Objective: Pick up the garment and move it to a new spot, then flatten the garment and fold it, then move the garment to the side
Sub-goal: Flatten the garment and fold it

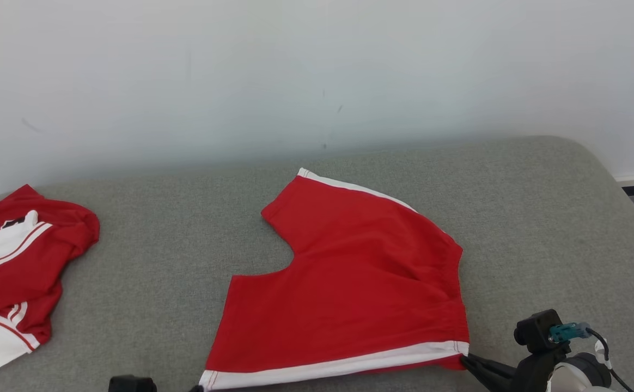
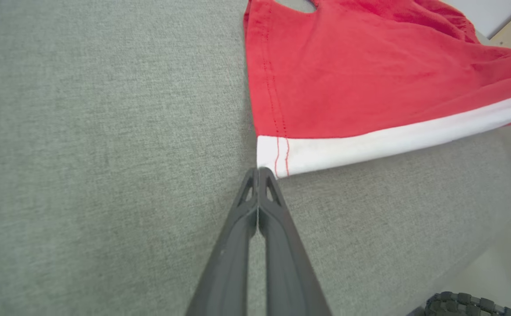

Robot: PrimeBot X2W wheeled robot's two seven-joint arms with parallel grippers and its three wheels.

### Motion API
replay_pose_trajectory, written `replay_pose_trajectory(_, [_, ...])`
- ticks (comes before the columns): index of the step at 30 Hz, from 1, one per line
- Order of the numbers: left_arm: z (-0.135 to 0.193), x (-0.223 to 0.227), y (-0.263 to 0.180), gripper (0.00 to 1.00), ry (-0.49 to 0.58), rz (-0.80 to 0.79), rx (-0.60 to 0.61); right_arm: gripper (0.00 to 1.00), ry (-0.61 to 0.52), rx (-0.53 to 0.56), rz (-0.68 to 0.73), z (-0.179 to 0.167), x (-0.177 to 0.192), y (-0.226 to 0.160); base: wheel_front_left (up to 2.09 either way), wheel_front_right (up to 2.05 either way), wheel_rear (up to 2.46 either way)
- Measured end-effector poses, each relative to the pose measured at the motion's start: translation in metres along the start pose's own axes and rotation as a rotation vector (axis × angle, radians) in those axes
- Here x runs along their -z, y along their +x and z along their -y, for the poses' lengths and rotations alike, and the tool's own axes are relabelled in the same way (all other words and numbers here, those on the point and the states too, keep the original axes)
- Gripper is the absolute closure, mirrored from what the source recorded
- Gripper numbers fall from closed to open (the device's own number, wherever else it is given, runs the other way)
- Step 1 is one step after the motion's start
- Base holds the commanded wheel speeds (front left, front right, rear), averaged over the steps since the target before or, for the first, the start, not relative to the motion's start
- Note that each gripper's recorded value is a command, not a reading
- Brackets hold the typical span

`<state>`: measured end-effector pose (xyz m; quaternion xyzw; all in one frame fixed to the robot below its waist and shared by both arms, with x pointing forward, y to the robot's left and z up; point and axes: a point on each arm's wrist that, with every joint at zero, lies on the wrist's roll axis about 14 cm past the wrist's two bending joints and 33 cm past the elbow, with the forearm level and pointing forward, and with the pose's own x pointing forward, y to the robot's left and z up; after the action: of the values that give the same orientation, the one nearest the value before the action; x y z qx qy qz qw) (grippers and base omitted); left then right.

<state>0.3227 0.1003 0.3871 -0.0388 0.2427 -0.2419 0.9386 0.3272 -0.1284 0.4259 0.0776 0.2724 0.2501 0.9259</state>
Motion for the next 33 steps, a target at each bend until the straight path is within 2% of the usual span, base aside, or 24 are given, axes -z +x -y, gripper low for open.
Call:
replay_pose_trajectory(4, [0.011,0.005,0.000,1.00,-0.015,-0.033,0.026,1.00,0.018,0.004,-0.081,0.000,0.025,-0.005,0.00,0.00,0.00])
replay_pose_trajectory(10, [0.014,0.016,0.000,1.00,-0.006,-0.088,0.028,1.00,0.028,0.012,-0.129,0.001,0.036,-0.005,0.00,0.00,0.00])
replay_pose_trajectory(11, [0.014,0.019,-0.001,1.00,-0.007,-0.106,0.025,0.89,0.045,0.016,-0.139,0.002,0.039,-0.005,0.00,0.00,0.00])
replay_pose_trajectory(12, [0.014,0.019,-0.001,1.00,-0.007,-0.106,0.025,0.51,0.045,0.016,-0.139,0.002,0.039,-0.005,0.00,0.00,0.00])
replay_pose_trajectory(13, [0.014,0.021,-0.001,0.07,-0.008,-0.110,0.021,0.00,0.045,0.015,-0.141,0.002,0.040,-0.005,0.00,0.00,0.00])
replay_pose_trajectory(14, [0.014,0.022,-0.002,0.00,-0.014,-0.110,0.018,0.00,0.047,0.014,-0.139,0.002,0.039,-0.005,0.00,0.00,0.00])
replay_pose_trajectory(26, [0.012,0.004,-0.008,0.00,-0.098,-0.024,-0.018,0.00,0.136,-0.033,-0.045,-0.010,0.017,-0.014,0.00,0.00,0.00])
replay_pose_trajectory(29, [0.007,-0.011,-0.009,0.00,-0.106,0.040,-0.041,0.00,0.123,-0.024,-0.020,-0.004,0.011,-0.020,0.00,0.00,0.00])
replay_pose_trajectory(33, [-0.011,-0.041,-0.011,0.00,-0.105,0.161,-0.117,0.00,0.121,0.040,0.097,0.013,-0.015,-0.026,0.00,0.00,0.00])
